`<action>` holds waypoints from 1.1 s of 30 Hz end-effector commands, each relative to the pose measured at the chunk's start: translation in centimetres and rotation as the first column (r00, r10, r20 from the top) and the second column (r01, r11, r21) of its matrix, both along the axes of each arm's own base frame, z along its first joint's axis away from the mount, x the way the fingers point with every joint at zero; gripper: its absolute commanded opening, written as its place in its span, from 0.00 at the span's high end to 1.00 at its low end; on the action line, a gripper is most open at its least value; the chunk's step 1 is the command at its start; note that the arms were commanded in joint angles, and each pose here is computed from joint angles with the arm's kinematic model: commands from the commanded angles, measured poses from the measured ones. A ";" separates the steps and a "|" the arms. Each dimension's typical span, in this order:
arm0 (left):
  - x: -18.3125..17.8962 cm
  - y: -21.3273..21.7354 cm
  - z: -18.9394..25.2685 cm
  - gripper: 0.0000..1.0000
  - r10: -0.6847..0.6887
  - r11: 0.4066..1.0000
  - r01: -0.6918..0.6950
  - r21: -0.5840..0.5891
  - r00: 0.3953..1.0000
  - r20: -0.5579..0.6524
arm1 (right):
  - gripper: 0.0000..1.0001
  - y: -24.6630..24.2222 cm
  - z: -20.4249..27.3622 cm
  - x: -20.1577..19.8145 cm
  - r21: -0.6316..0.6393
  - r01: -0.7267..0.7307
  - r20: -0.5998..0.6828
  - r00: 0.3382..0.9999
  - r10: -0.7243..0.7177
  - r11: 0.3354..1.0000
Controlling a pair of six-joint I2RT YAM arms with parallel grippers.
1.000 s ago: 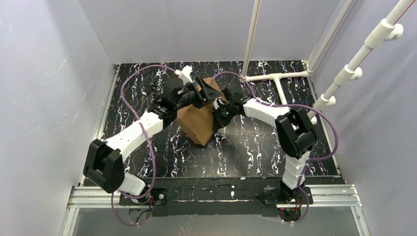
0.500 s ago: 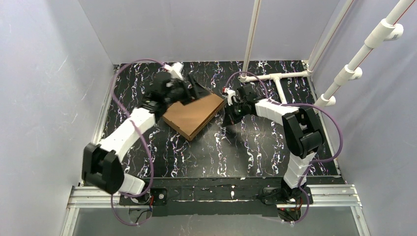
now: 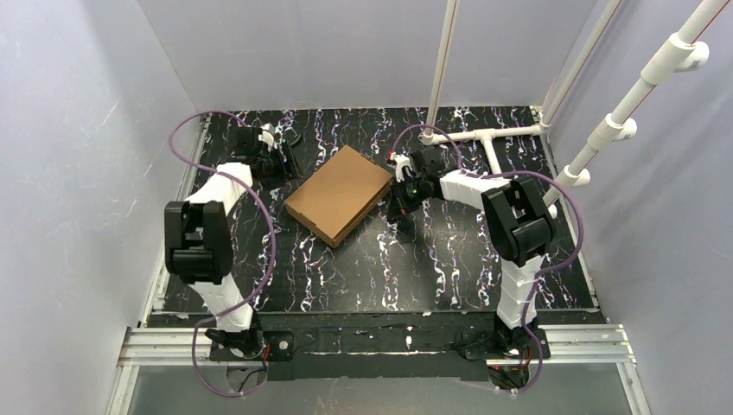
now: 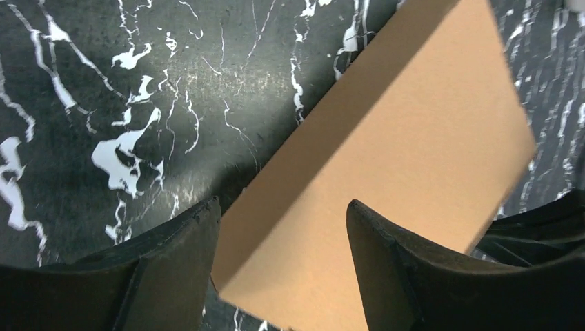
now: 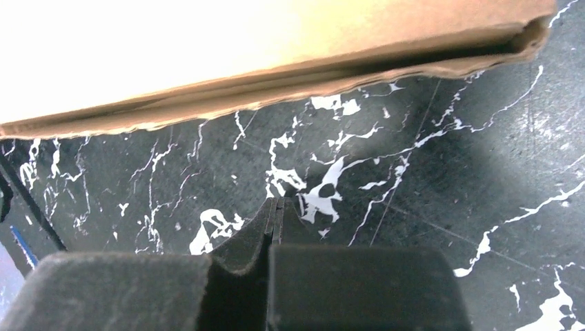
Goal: Fold the paper box
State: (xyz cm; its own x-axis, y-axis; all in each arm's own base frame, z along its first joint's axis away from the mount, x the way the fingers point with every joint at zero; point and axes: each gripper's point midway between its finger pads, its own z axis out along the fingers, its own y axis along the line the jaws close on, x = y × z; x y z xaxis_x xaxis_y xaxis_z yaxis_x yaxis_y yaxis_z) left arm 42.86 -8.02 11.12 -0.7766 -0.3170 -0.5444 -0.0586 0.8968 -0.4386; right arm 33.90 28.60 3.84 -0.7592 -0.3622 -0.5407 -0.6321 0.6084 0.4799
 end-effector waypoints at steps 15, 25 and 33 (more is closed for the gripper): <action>-4.5 -6.3 -3.9 0.44 -0.150 0.934 0.105 -0.341 0.982 -0.110 | 0.99 2.8 0.2 4.0 -0.012 0.073 0.119 0.990 -0.071 0.997; -10.3 -11.4 -3.2 0.41 -0.159 0.906 0.071 -0.417 0.971 -0.179 | 0.99 2.3 5.9 3.0 0.051 0.028 0.237 0.971 -0.039 0.998; -11.5 -12.3 -2.9 0.36 -0.165 0.882 0.051 -0.468 0.965 -0.206 | 0.99 4.0 10.0 1.3 0.033 -0.043 0.293 0.956 0.031 0.999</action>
